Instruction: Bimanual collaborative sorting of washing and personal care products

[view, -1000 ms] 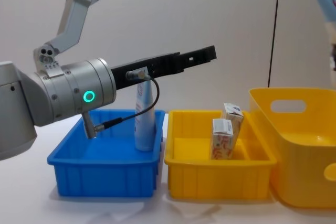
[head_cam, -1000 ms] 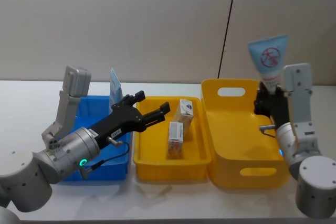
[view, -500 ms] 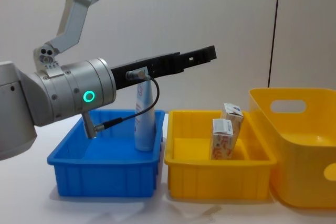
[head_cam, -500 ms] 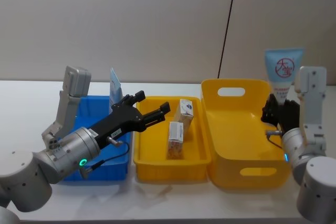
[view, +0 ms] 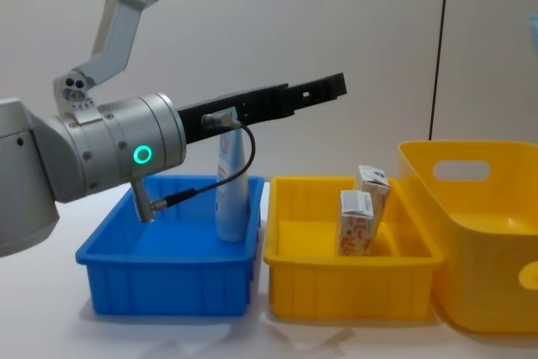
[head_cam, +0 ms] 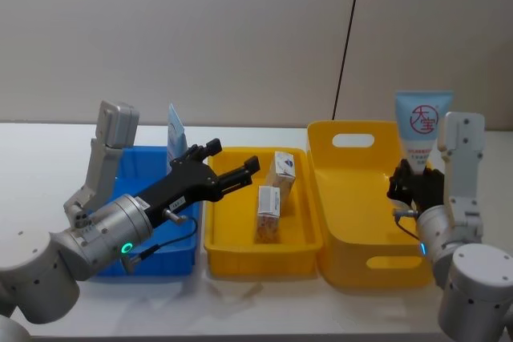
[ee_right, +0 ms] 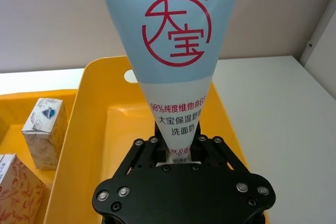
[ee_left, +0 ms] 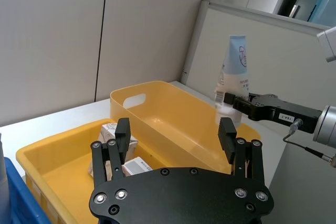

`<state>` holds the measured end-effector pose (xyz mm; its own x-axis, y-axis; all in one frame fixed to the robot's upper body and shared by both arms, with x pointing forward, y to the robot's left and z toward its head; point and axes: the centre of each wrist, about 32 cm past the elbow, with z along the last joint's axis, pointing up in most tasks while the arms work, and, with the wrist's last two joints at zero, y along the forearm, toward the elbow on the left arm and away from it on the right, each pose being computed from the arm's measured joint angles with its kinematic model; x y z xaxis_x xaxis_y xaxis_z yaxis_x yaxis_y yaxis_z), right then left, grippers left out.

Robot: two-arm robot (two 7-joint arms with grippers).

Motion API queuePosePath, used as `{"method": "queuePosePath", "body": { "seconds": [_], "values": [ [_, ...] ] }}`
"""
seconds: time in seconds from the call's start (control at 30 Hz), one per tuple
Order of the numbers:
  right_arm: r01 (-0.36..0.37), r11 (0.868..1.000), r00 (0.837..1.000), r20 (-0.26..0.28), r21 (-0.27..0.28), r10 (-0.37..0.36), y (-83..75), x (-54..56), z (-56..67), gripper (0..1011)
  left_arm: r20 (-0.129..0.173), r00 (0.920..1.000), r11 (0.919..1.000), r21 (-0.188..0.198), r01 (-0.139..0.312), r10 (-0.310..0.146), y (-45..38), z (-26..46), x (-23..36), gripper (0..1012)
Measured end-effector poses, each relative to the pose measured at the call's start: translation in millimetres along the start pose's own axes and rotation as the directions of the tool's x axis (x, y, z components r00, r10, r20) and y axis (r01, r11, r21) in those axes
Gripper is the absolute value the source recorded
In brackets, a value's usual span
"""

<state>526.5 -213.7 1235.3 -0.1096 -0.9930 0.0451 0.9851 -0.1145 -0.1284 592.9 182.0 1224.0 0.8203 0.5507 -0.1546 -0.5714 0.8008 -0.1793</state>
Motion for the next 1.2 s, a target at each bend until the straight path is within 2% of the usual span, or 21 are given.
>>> {"method": "queuePosePath", "body": {
  "seconds": [0.37, 0.43, 0.47, 0.57, 0.6, 0.73, 0.9, 1.2],
  "values": [
    [0.0, 1.0, 1.0, -0.009, -0.018, 0.0, 0.4, -4.1, -1.7, 560, 0.0, 1.0, 1.0, 0.0, 0.0, 0.0, 0.0, 0.0, 0.0, 1001],
    [0.0, 1.0, 1.0, -0.01, -0.02, -0.001, 0.5, -4.5, -2.0, 599, 0.0, 1.0, 1.0, 0.0, 0.0, 0.0, 0.0, 0.0, 0.0, 1001],
    [0.0, 1.0, 1.0, -0.01, -0.021, -0.001, 0.5, -4.6, -2.1, 658, 0.0, 1.0, 1.0, 0.0, 0.0, 0.0, 0.0, 0.0, 0.0, 1001],
    [0.0, 1.0, 1.0, -0.011, -0.023, 0.0, 0.5, -5.2, -2.3, 716, 0.0, 1.0, 1.0, 0.0, 0.0, 0.0, 0.0, 0.0, 0.0, 1001],
    [0.0, 1.0, 1.0, -0.011, -0.023, 0.0, 0.5, -5.2, -2.3, 786, 0.0, 1.0, 1.0, 0.0, 0.0, 0.0, 0.0, 0.0, 0.0, 1001],
    [0.0, 1.0, 1.0, -0.012, -0.026, 0.0, 0.5, -5.7, -2.6, 904, 0.0, 1.0, 1.0, 0.0, 0.0, 0.0, 0.0, 0.0, 0.0, 1001],
    [0.0, 1.0, 1.0, -0.013, -0.026, 0.0, 0.5, -6.0, -2.6, 1000, 0.0, 1.0, 1.0, 0.0, 0.0, 0.0, 0.0, 0.0, 0.0, 1001],
    [-0.053, 0.999, 0.998, -0.035, -0.001, 0.053, -5.7, -4.4, 1.2, 1002, 0.0, 1.0, 1.0, 0.0, 0.0, 0.0, 0.0, 0.0, 0.0, 1001]
  ]
}}
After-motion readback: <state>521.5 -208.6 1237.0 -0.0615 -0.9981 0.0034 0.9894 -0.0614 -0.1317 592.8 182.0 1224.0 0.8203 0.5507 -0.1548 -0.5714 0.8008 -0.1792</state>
